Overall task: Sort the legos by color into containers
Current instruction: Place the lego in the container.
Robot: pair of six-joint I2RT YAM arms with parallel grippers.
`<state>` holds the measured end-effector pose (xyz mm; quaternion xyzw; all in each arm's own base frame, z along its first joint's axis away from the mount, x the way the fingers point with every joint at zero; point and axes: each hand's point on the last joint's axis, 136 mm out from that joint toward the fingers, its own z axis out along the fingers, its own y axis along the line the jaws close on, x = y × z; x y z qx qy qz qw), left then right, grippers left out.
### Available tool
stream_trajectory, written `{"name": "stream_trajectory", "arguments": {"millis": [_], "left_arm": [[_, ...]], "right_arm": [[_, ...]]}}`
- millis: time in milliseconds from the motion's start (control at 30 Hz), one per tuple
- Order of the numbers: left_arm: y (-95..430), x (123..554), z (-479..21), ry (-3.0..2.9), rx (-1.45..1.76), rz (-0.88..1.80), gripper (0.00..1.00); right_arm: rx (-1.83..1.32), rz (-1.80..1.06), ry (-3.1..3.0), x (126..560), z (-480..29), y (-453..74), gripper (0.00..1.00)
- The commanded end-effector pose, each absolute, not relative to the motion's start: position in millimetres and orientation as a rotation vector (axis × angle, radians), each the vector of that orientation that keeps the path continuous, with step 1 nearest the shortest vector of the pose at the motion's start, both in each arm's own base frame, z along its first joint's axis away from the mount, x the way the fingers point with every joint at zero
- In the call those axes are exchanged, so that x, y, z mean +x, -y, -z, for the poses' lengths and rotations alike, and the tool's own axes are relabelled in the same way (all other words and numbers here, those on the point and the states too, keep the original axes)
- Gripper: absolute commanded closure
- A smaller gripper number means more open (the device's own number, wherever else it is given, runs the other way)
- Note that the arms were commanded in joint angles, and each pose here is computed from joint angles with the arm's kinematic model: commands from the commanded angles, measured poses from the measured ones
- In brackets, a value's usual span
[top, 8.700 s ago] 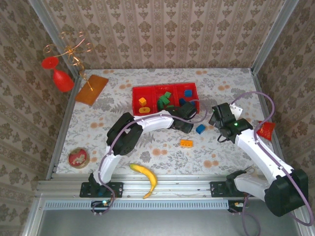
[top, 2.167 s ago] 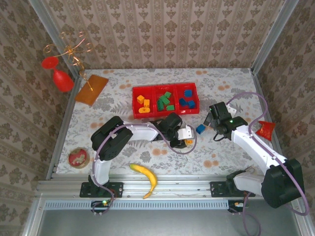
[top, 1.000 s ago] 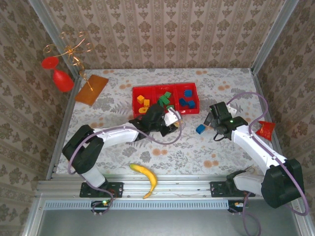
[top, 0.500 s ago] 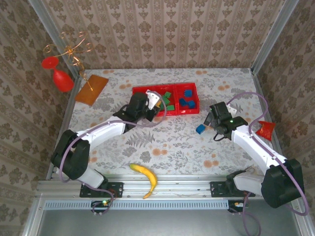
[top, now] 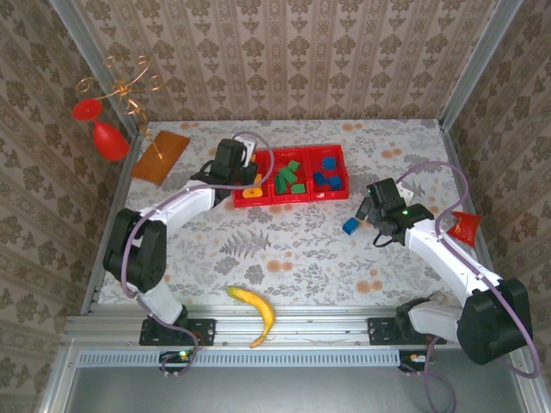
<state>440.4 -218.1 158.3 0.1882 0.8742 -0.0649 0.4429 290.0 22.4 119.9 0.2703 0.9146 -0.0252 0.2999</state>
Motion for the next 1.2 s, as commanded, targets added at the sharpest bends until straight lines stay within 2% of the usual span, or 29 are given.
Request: {"name": "stream_trajectory", "arguments": {"millis": [0, 600, 967, 1167], "left_arm": [[216, 450, -159, -2.198, 0.428, 0.157, 0.79], [224, 475, -130, -2.290, 0.448, 0.121, 0.75], [225, 484, -117, -2.317, 0.447, 0.092, 0.63], [223, 488, -125, -2.296, 0.432, 0.076, 0.50]], "right_arm": [[0.745, 0.052, -2.404, 290, -129, -21, 0.00], [0.736, 0.046, -2.421, 289, -128, -23, 0.00], [0.721, 0.040, -2.477, 282, -114, -27, 0.00], [0.701, 0.065, -2.522, 274, -102, -30, 0.00]]}}
